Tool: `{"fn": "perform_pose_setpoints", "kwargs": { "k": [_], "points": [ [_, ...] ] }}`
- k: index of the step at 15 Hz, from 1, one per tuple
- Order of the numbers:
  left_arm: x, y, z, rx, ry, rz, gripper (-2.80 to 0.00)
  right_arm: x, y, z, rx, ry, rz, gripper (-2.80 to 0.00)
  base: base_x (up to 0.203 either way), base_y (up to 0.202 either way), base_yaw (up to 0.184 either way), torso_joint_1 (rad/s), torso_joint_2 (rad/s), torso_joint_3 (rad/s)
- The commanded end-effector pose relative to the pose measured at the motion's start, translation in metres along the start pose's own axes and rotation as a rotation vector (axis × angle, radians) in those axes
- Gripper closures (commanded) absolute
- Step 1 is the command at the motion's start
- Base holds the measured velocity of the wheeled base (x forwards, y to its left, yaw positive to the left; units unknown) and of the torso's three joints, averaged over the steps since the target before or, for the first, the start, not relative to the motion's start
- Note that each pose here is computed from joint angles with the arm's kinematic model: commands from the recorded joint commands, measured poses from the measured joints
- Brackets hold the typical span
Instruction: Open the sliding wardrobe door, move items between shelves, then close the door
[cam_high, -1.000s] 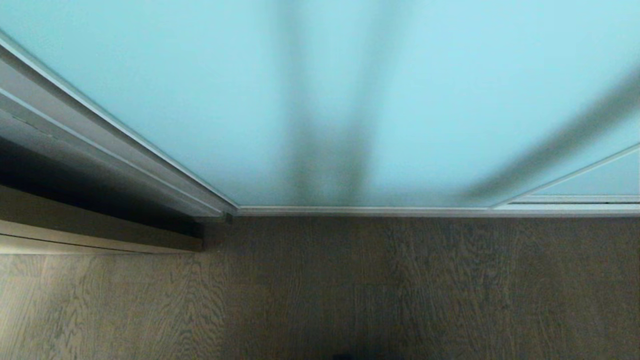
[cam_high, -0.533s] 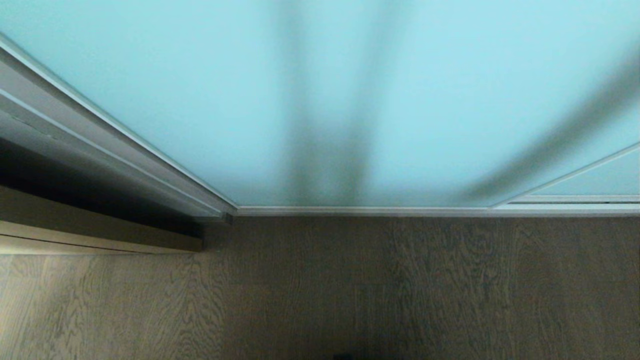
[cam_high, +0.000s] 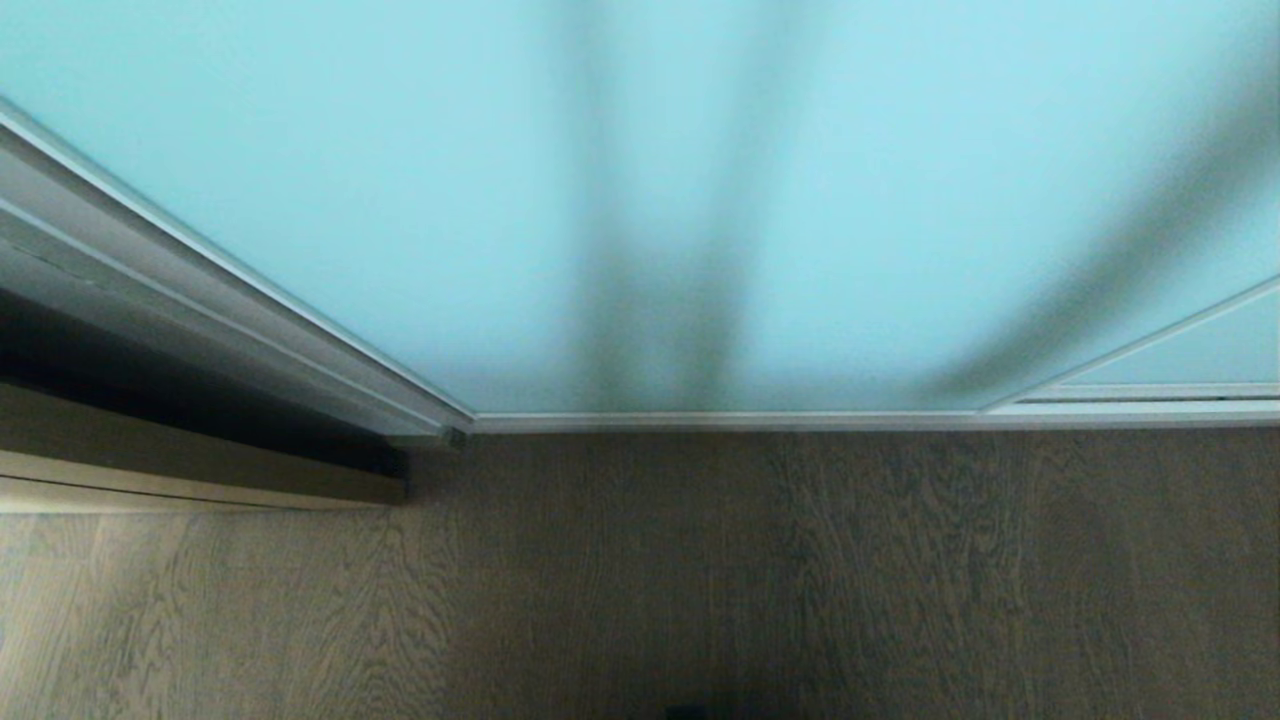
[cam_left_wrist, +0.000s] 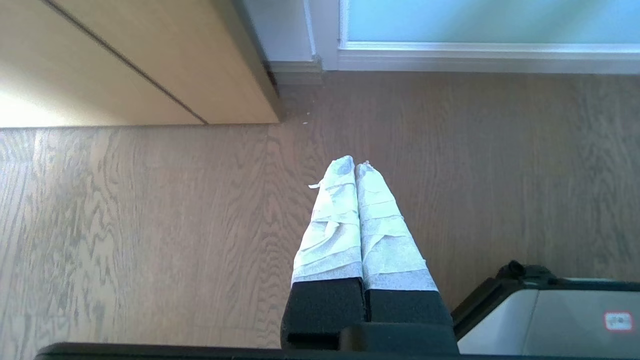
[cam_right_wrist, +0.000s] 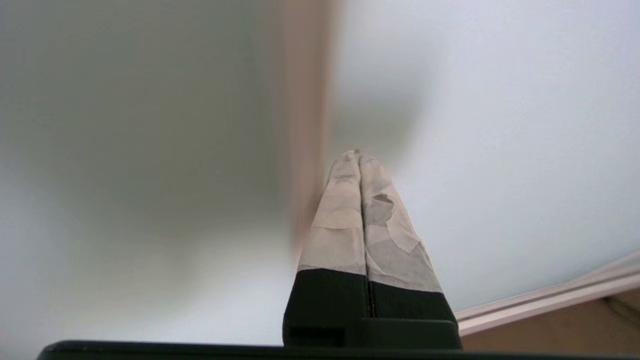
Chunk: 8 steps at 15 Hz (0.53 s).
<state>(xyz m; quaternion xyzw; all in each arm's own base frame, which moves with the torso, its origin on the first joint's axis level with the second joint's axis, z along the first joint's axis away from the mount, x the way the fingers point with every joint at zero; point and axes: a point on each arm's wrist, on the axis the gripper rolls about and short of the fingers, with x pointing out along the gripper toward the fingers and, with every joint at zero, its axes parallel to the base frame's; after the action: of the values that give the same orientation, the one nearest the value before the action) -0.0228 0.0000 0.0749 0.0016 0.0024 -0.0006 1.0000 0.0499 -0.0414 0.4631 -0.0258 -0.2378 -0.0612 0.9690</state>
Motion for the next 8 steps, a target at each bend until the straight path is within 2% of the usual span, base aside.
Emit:
{"fn": "perform_pose_setpoints", "kwargs": {
  "k": [1,2,4,5,6,8],
  "points": [
    [0.0,0.0,0.0,0.0,0.0,0.0,0.0,-0.044,0.044,0.008,-0.173,-0.045,0.103,0.0,0.0,0.0,0.0,0.0,0.0,0.0],
    [0.0,0.0,0.0,0.0,0.001,0.0,0.0,-0.048,0.043,0.001,-0.192,-0.052,0.034,0.0,0.0,0.0,0.0,0.0,0.0,0.0],
    [0.0,0.0,0.0,0.0,0.0,0.0,0.0,-0.049,0.035,-0.007,-0.213,-0.072,-0.193,0.0,0.0,0.0,0.0,0.0,0.0,0.0],
    [0.0,0.0,0.0,0.0,0.0,0.0,0.0,-0.049,0.029,-0.011,-0.207,-0.065,-0.342,0.0,0.0,0.0,0.0,0.0,0.0,0.0],
    [0.0,0.0,0.0,0.0,0.0,0.0,0.0,-0.052,0.027,-0.016,-0.186,-0.034,-0.44,0.0,0.0,0.0,0.0,0.0,0.0,0.0],
    [0.0,0.0,0.0,0.0,0.0,0.0,0.0,-0.061,0.035,-0.014,-0.183,-0.039,-0.502,0.0,0.0,0.0,0.0,0.0,0.0,0.0]
  ]
}}
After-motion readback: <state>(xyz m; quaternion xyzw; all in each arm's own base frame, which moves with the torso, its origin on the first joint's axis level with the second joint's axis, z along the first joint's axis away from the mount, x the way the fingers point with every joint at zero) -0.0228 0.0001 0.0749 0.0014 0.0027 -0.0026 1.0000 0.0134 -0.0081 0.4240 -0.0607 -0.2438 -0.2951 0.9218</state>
